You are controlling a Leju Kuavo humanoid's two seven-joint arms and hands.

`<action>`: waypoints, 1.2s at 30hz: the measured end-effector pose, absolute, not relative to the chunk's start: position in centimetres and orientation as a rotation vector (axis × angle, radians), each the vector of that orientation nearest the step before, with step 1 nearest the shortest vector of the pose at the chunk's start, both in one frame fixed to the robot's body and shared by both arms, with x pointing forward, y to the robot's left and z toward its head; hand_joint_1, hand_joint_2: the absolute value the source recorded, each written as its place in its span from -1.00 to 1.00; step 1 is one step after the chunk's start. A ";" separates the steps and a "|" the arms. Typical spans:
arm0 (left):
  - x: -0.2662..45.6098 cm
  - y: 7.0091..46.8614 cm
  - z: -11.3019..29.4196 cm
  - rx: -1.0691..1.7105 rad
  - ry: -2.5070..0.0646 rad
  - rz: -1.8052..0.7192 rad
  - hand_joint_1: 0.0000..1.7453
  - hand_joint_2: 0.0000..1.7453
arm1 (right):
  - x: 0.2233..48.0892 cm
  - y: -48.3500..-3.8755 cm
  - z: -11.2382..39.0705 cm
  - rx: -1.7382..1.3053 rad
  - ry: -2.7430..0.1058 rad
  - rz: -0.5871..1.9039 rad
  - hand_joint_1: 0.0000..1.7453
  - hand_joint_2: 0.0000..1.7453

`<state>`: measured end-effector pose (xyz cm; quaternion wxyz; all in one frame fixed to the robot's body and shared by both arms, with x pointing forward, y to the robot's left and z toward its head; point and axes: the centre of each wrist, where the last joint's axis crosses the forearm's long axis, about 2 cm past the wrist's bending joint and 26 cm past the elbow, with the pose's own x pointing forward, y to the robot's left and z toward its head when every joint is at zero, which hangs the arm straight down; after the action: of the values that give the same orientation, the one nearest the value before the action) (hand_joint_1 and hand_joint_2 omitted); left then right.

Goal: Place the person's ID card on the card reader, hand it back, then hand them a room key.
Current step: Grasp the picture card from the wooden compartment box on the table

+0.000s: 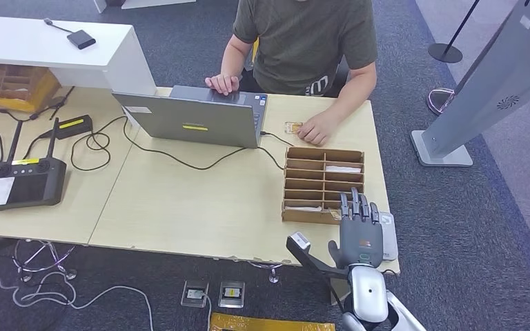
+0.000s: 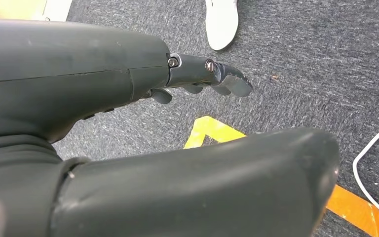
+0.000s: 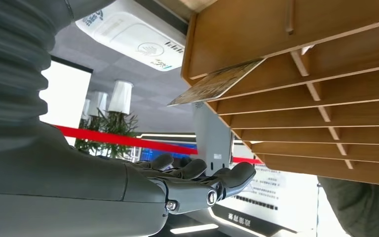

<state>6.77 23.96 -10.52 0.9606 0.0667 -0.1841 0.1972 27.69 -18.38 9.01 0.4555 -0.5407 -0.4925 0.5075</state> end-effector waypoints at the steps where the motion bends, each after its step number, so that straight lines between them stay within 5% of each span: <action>1: 6.8 24.0 -10.5 0.137 -0.373 0.401 -1.00 -1.00 | 27.7 -18.3 9.0 -1.324 -1.220 1.254 -1.00 1.00; 32: 6.8 24.1 -10.5 0.142 -0.374 0.392 -1.00 -1.00 | 28.7 -17.8 8.7 -1.258 -1.204 1.208 -0.98 1.00; 36: 6.8 24.1 -10.5 0.142 -0.374 0.390 -1.00 -1.00 | 28.7 -17.9 8.7 -1.267 -1.196 1.196 0.96 1.00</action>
<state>6.77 24.09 -10.53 0.9613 0.0701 -0.1845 0.1924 28.71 -17.88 8.69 0.4917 -0.5222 -0.4929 0.4926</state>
